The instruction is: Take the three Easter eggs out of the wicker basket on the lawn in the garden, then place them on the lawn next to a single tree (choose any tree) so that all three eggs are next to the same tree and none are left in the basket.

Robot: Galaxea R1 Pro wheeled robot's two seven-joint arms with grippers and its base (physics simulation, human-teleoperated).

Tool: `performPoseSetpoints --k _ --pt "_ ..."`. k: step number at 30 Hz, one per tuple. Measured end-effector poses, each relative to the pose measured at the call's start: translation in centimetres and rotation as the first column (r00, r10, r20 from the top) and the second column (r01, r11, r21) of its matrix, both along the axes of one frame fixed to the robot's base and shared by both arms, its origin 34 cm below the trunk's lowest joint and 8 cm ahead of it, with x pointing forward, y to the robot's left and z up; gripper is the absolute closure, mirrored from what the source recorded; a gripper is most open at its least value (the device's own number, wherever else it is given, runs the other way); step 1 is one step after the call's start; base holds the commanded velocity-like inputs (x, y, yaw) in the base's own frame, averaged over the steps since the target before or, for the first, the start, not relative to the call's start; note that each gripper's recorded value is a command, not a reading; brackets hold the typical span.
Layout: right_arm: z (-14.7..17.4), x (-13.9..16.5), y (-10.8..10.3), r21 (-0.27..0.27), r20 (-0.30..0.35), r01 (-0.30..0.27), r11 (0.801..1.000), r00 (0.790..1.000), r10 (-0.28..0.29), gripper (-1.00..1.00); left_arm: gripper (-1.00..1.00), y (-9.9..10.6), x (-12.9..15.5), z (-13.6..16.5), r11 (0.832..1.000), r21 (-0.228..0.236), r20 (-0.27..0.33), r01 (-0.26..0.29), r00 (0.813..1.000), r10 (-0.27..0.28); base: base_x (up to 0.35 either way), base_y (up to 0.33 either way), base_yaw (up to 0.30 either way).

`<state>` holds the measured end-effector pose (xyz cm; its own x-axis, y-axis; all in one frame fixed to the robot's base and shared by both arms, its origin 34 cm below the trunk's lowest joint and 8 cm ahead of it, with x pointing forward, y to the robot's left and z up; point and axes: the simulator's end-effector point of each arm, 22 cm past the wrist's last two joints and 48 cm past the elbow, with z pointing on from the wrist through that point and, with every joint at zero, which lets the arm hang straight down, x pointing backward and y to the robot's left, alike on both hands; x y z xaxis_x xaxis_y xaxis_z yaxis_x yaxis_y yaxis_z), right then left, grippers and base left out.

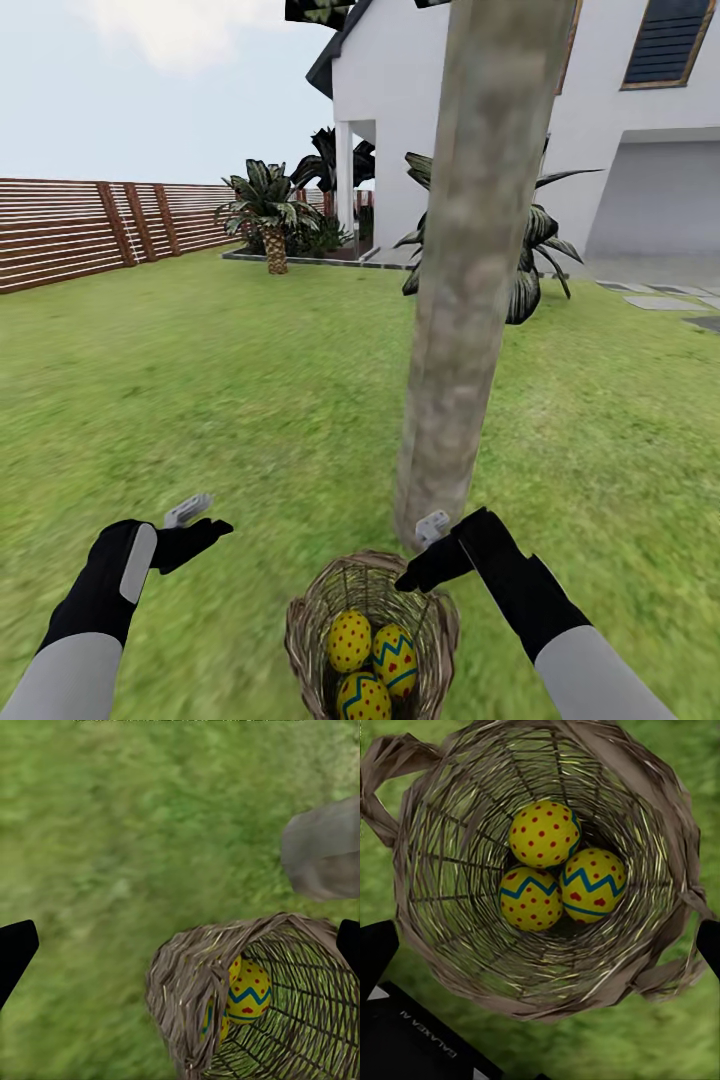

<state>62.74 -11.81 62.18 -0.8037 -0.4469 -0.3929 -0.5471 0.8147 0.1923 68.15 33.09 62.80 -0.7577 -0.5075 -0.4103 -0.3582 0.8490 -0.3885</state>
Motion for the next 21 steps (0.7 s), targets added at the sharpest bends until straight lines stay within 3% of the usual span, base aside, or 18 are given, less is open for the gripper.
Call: performPoseSetpoints --k 7,10,12,14,17,18,20,21 --pt "-0.5 -0.2 -0.2 -0.003 -0.013 0.007 1.0 1.0 -0.007 -1.0 -1.0 0.4 -0.1 0.0 1.0 -0.008 0.0 -0.016 1.0 0.016 -0.178 0.075 0.0" --pt "-2.1 -0.3 0.7 -0.065 -0.007 0.032 0.997 0.999 -0.033 -1.0 -1.0 1.5 -0.2 0.2 0.999 -0.014 0.006 -0.047 0.999 0.047 -0.056 0.018 0.0" --pt "-3.0 0.5 1.7 -0.138 0.05 0.065 0.988 0.997 -0.059 -1.0 -1.0 4.1 -0.4 0.5 0.997 0.007 0.009 -0.077 0.997 0.077 -0.015 0.005 0.0" --pt "-3.4 0.9 2.2 -0.16 0.085 0.081 0.984 0.994 -0.068 -1.0 -1.0 5.5 -0.5 0.8 0.996 0.011 0.013 -0.093 0.996 0.093 -0.007 0.002 0.0" --pt "-4.5 0.5 3.4 -0.141 0.081 0.105 0.985 0.992 -0.094 -1.0 -1.0 7.4 -0.6 2.0 0.992 -0.031 0.017 -0.122 0.992 0.122 -0.002 0.001 0.0" --pt "-5.1 0.2 3.6 -0.148 0.078 0.124 0.981 0.99 -0.114 -1.0 -1.0 8.5 -0.1 3.3 0.989 -0.058 0.043 -0.137 0.989 0.14 0.0 0.0 0.0" --pt "-5.3 0.6 2.9 -0.183 0.102 0.151 0.971 0.986 -0.134 -1.0 -1.0 9.0 0.5 4.5 0.985 -0.095 0.075 -0.147 0.985 0.154 0.0 0.0 0.0" --pt "-5.2 1.3 2.0 -0.217 0.141 0.185 0.958 0.978 -0.156 -1.0 -1.0 8.9 1.1 5.6 0.979 -0.138 0.105 -0.152 0.98 0.167 0.0 0.0 0.0"
